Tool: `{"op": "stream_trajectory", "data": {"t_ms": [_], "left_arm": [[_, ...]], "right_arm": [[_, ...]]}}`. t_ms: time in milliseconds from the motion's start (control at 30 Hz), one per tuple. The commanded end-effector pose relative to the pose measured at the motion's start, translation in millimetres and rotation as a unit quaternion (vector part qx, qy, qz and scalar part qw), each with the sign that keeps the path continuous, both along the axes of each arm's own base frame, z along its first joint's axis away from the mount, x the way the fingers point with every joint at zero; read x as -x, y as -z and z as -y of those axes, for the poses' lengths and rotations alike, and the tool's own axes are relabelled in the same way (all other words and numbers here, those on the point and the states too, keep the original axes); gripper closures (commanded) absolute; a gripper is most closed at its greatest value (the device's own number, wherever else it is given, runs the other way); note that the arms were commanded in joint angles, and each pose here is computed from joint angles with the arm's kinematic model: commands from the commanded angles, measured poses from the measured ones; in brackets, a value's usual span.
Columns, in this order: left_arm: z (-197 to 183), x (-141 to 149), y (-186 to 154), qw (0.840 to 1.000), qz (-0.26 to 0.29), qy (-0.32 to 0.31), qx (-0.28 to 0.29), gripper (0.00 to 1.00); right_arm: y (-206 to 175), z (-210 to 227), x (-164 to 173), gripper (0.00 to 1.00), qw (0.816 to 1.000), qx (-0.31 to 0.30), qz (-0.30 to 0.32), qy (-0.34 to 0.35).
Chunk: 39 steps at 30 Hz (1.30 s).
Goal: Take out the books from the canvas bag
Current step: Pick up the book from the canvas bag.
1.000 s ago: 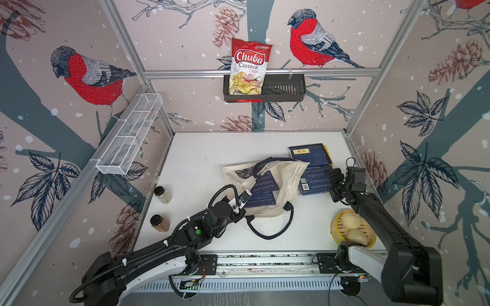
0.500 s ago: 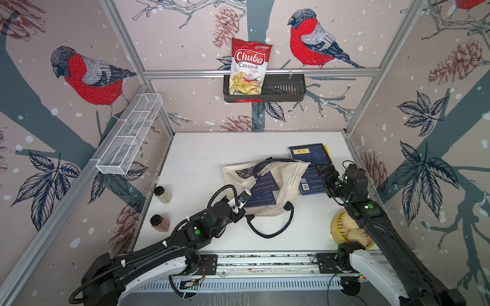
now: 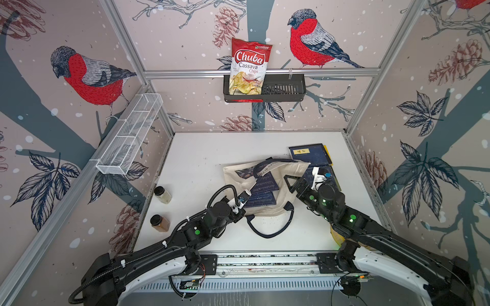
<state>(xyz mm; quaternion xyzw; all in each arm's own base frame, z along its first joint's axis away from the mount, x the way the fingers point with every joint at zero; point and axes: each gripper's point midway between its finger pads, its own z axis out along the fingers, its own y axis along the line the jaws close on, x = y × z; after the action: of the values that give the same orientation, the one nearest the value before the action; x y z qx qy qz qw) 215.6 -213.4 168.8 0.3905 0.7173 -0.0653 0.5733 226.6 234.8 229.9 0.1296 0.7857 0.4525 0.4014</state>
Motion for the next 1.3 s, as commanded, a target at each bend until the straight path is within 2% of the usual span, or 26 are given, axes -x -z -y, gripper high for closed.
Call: {"op": "stream_trajectory", "data": {"t_ms": [0,267,967,1067,1267], "left_arm": [[6.1,-0.7,-18.0,0.999,0.023,0.009,0.028,1.00],[6.3,-0.6,-19.0,0.999,0.025,0.010,0.032,1.00],[5.3,-1.1,-21.7,0.999,0.029,0.008,0.035,1.00],[5.6,-0.6,-20.4,0.999,0.028,0.010,0.033,1.00],[6.3,-0.2,-19.0,0.999,0.027,0.012,0.030,1.00]], "right_arm": [[-16.2,-14.1,0.5,0.00,0.999,-0.027,0.033,0.011],[-2.4,-47.2,12.5,0.01,1.000,0.001,0.024,-0.018],[46.5,-78.9,11.5,0.02,0.999,0.024,-0.022,-0.042],[62.7,-74.3,6.9,0.04,0.998,0.037,-0.047,-0.019],[89.7,-87.7,6.0,0.05,0.994,0.047,-0.096,-0.028]]}}
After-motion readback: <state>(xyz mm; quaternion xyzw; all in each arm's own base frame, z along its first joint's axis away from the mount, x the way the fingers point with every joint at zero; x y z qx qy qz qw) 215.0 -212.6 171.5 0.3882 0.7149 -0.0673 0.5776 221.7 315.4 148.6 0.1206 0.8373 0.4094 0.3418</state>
